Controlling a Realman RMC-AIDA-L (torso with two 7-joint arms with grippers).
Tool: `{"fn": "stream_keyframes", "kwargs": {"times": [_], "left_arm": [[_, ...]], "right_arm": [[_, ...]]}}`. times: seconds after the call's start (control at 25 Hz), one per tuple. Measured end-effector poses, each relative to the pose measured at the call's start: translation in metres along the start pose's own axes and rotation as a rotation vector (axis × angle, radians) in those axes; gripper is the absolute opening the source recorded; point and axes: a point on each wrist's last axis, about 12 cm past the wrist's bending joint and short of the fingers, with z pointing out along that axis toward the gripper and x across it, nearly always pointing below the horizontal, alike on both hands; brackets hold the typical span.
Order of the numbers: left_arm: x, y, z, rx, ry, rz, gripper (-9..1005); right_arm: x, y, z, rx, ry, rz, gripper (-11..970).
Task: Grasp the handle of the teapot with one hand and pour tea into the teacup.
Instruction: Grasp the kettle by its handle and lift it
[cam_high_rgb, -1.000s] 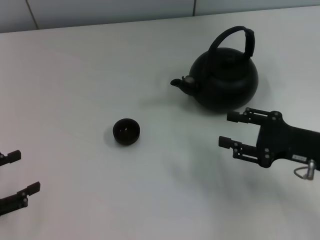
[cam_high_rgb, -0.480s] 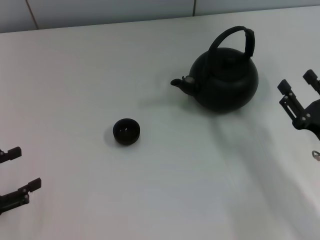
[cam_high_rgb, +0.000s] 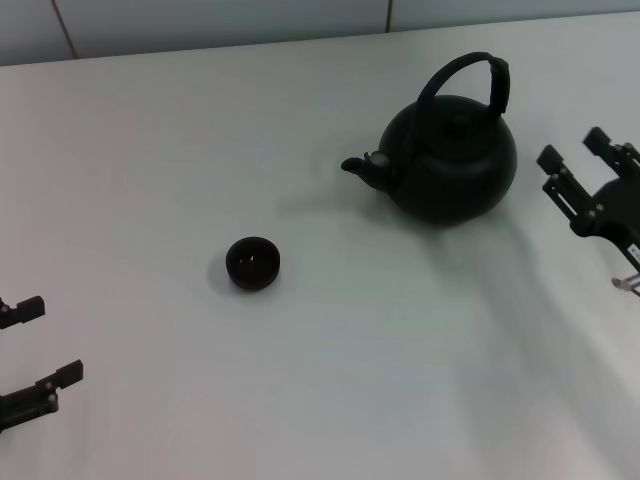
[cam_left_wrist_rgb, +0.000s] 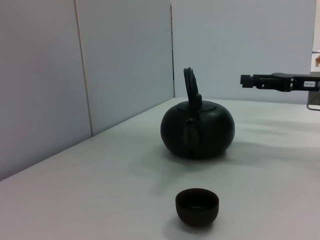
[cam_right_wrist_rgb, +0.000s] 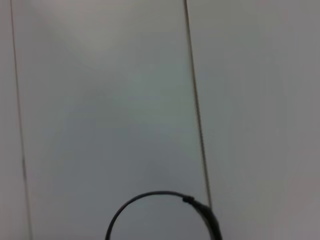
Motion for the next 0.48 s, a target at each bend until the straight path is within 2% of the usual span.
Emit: {"fn": "stream_keyframes", "kwargs": {"times": [0.16, 0.28, 0.48], "left_arm": [[0.001, -0.001, 0.002, 0.0, -0.002, 0.0, 800], [0.001, -0.002, 0.002, -0.001, -0.003, 0.0, 800], [0.001, -0.002, 0.002, -0.001, -0.005, -0.002, 800]], "right_arm": [[-0.003, -0.006, 0.009, -0.006, 0.014, 0.009, 624], [-0.006, -0.015, 0.027, -0.006, 0.049, 0.01, 624], [-0.01, -0.019, 0.045, -0.011, 0.072, -0.002, 625]]}}
